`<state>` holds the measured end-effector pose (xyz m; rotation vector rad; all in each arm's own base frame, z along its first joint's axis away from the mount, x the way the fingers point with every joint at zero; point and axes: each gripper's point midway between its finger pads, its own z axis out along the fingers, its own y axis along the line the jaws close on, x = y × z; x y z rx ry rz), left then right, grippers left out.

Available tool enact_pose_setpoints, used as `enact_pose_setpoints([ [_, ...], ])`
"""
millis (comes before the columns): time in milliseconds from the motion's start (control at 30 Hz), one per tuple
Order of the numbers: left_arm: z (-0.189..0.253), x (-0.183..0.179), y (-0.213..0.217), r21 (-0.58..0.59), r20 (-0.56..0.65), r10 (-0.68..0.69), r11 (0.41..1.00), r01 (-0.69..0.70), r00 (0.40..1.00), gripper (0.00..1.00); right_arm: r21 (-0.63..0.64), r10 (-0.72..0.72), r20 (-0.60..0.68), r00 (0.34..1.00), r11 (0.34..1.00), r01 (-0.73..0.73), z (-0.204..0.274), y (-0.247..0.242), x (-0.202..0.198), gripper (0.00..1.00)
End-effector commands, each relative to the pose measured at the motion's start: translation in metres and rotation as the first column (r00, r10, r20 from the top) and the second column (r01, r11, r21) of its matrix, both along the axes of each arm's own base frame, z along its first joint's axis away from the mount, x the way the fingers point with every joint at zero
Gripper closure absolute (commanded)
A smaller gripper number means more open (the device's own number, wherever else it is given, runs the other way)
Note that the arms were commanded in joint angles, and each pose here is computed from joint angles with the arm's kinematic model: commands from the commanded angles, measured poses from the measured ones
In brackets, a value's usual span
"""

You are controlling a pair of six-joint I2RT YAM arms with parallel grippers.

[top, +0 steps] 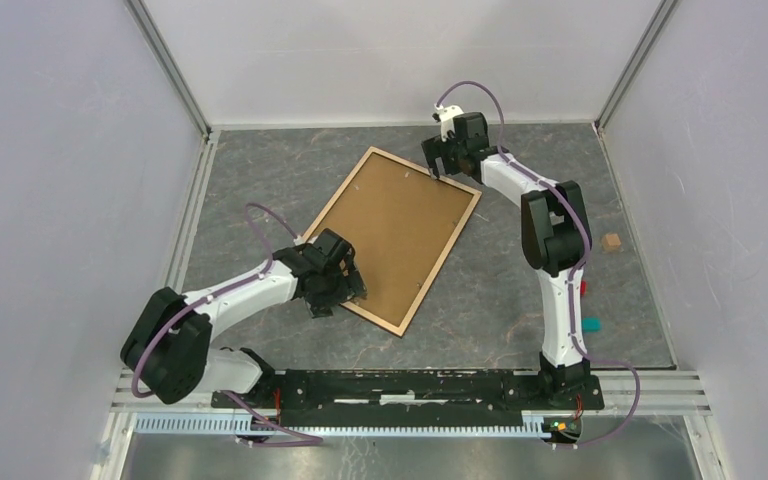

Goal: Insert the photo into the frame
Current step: Adjust the photo frame at the center of the board.

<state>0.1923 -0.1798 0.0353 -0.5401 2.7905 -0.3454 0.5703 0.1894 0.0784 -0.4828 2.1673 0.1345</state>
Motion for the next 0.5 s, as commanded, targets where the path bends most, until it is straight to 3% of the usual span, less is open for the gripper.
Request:
enact_pose_setpoints([
  [0,0.000,0.010,-0.009,-0.037,0.030,0.041,0.999,-0.039,0.999,0.08,0.078,0.058,-0.033,0.998,0.995,-0.056,-0.005,0.008,0.005,0.04],
  [200,-0.009,0.013,-0.012,-0.028,0.009,0.037,0.999,-0.037,0.999,0.08,0.130,0.080,-0.118,0.990,0.989,-0.065,-0.035,0.007,-0.010,0.12],
  [467,-0.014,0.025,-0.007,0.004,0.015,0.031,1.000,-0.031,0.999,0.15,0.157,0.055,-0.212,0.976,0.987,-0.021,-0.053,-0.005,-0.061,0.32],
])
